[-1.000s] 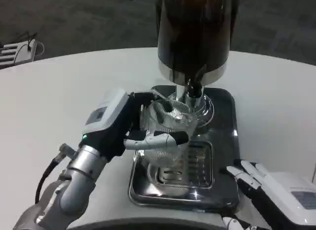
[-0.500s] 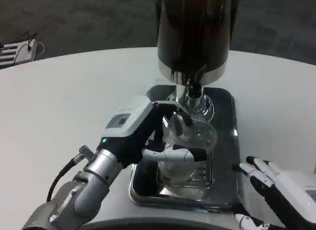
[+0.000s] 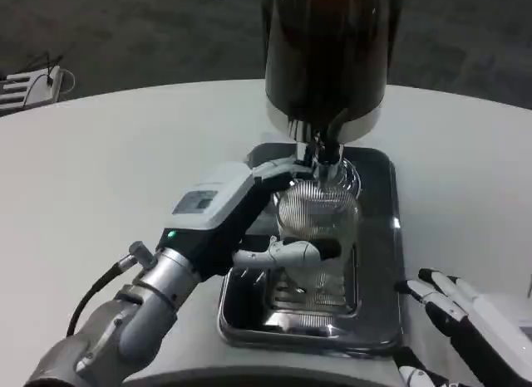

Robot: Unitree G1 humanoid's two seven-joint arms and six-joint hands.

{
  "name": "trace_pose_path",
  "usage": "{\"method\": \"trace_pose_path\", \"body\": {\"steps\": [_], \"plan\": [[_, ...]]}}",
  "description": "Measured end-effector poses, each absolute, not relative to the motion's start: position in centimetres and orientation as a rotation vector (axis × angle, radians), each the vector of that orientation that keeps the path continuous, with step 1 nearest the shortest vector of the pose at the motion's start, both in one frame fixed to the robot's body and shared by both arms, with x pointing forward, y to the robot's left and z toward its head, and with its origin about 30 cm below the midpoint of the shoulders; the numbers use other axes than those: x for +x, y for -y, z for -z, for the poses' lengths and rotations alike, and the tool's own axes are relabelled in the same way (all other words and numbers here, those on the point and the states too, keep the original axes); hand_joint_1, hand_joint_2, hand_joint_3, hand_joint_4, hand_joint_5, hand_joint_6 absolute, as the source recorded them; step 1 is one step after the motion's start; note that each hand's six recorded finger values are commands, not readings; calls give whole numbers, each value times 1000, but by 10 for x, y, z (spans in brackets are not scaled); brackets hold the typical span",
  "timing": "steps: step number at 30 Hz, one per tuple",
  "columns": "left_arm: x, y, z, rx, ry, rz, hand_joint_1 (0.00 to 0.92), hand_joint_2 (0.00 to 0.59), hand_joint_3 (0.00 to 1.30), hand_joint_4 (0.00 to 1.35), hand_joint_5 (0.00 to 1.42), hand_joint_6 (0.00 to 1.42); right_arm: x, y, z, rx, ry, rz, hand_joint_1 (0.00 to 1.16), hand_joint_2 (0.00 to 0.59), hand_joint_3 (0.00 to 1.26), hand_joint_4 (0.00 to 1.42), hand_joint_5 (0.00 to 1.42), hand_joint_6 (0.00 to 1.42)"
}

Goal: Grasp the cup under the faucet to collect the drink, then remove the cup.

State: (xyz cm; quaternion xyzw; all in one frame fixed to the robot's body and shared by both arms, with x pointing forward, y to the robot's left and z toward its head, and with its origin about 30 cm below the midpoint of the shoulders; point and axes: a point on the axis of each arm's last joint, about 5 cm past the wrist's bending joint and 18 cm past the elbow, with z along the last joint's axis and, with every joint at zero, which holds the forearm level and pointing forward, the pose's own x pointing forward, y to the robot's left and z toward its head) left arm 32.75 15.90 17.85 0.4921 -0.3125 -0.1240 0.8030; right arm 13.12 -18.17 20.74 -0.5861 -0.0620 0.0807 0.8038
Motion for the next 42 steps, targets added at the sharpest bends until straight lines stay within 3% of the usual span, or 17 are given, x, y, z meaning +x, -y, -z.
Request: {"method": "trace_pose_path", "body": {"steps": [3, 8, 14, 19, 23, 27, 33, 42], "plan": [[327, -161, -180, 1033, 667, 266, 26, 48, 65, 0, 76, 246, 131, 182, -207, -1256, 133, -173, 252, 508, 105, 0, 0, 83], [327, -165, -183, 1018, 642, 313, 0, 52, 31, 0, 47, 212, 131, 182, -207, -1256, 133, -173, 250, 508, 105, 0, 0, 83], [314, -182, -181, 917, 650, 341, 0, 71, 111, 97, 207, 343, 132, 181, -208, -1250, 138, -177, 249, 507, 105, 0, 0, 83], [285, -214, -170, 789, 638, 248, 0, 80, 186, 183, 277, 385, 133, 182, -208, -1247, 142, -175, 249, 507, 105, 0, 0, 83], [261, -230, -182, 681, 709, 192, 0, 87, 226, 233, 342, 413, 135, 181, -209, -1246, 153, -173, 249, 507, 105, 0, 0, 83], [256, -223, -206, 572, 725, 309, 0, 93, 124, 134, 274, 321, 136, 180, -208, -1242, 152, -183, 249, 507, 105, 0, 0, 83], [265, -204, -234, 508, 718, 509, 0, 97, 79, 76, 215, 226, 138, 178, -209, -1249, 156, -177, 249, 507, 105, 0, 0, 83], [280, -182, -261, 509, 759, 592, 0, 100, 59, 55, 189, 147, 136, 179, -208, -1248, 143, -174, 249, 507, 105, 0, 0, 83]]}}
